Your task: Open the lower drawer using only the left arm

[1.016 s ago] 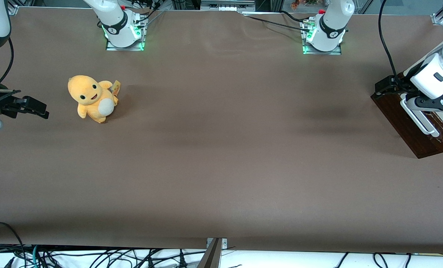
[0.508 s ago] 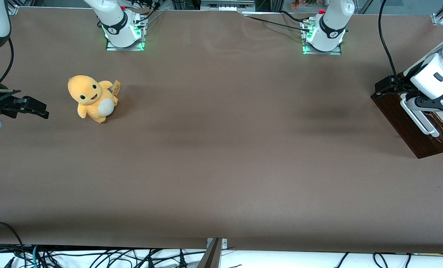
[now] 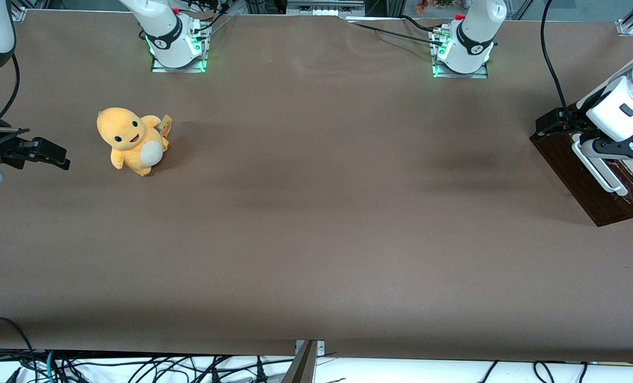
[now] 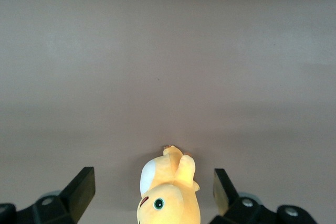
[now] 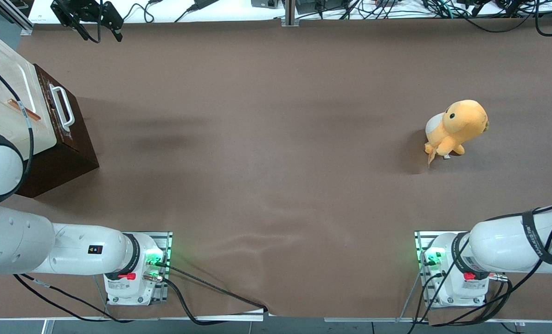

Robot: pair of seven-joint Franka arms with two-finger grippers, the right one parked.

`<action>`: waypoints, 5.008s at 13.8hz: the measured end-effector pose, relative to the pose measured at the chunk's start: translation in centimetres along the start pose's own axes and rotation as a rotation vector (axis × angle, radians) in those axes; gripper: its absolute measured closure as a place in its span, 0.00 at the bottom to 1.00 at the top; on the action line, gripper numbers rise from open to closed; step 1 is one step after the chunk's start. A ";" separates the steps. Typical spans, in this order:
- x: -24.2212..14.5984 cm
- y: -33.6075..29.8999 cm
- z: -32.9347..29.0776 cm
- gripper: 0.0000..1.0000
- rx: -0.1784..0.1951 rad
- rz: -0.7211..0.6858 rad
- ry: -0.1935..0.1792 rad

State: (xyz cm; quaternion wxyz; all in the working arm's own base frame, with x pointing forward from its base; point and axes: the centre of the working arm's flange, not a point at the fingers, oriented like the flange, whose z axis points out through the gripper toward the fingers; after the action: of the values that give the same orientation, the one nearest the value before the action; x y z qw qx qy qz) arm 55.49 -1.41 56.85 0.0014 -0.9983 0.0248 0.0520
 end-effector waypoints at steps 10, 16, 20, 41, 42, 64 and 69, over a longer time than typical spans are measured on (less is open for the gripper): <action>0.1 0.0 1.3 0.00 0.000 -0.028 -0.053; 2.7 -1.3 9.2 0.00 0.113 -0.117 -0.234; 4.7 -3.9 18.3 0.00 0.340 -0.202 -0.398; 5.9 -12.3 39.8 0.26 1.150 -0.079 -0.734; 5.8 -12.4 39.8 0.38 1.159 -0.078 -0.737; 9.2 -6.4 39.9 0.69 1.227 -0.113 -0.693; 9.6 -5.8 39.6 0.70 1.209 -0.123 -0.684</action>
State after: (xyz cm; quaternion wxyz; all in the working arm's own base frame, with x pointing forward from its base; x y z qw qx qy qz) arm 61.18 4.08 16.52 0.5677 -0.7495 -0.0089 0.3405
